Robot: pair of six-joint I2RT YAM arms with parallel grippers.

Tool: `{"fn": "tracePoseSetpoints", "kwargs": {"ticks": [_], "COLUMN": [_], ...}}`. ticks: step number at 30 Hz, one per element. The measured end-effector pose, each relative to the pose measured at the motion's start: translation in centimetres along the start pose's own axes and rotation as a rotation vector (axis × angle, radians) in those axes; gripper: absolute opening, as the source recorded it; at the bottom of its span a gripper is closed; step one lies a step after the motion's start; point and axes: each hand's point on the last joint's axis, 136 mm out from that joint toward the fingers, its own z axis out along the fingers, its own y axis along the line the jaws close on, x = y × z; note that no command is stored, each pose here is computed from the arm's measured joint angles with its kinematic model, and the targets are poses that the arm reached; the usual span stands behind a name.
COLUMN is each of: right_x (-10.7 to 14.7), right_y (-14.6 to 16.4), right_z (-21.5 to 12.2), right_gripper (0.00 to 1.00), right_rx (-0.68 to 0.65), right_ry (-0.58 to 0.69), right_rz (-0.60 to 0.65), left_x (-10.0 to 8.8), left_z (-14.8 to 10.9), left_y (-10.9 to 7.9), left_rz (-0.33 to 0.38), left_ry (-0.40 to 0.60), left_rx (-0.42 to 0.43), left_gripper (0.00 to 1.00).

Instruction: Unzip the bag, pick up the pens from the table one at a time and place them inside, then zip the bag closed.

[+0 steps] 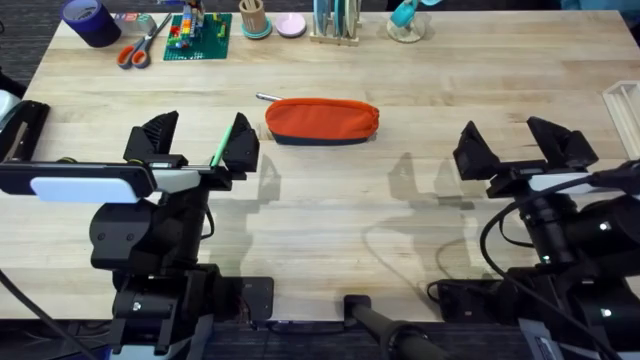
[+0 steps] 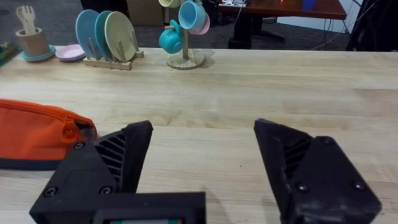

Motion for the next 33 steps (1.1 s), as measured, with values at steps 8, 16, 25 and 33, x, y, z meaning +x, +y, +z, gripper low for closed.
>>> {"fn": "tracePoseSetpoints", "kwargs": {"ticks": [8,16,25,33], "right_x": [0.0,-0.7,-2.2,-6.8], "right_y": [0.0,0.0,0.0,0.1], "right_z": [0.0,0.0,-0.3,-2.6], "right_gripper": [0.996,0.997,0.996,0.996], "right_rx": [0.000,0.000,-0.001,-0.003], "right_ry": [0.000,-0.028,-0.058,-0.058], "right_rz": [0.000,0.007,0.042,0.070], "left_x": [0.0,-1.3,-2.7,-7.9], "left_z": [0.0,0.0,-0.6,-3.2], "left_y": [0.0,0.1,0.1,0.2], "left_rz": [0.000,0.001,0.001,0.001], "left_ry": [0.000,-0.052,-0.031,-0.030], "left_rx": [0.000,-0.004,-0.007,-0.017], "left_gripper": [0.995,0.993,0.993,0.993]}}
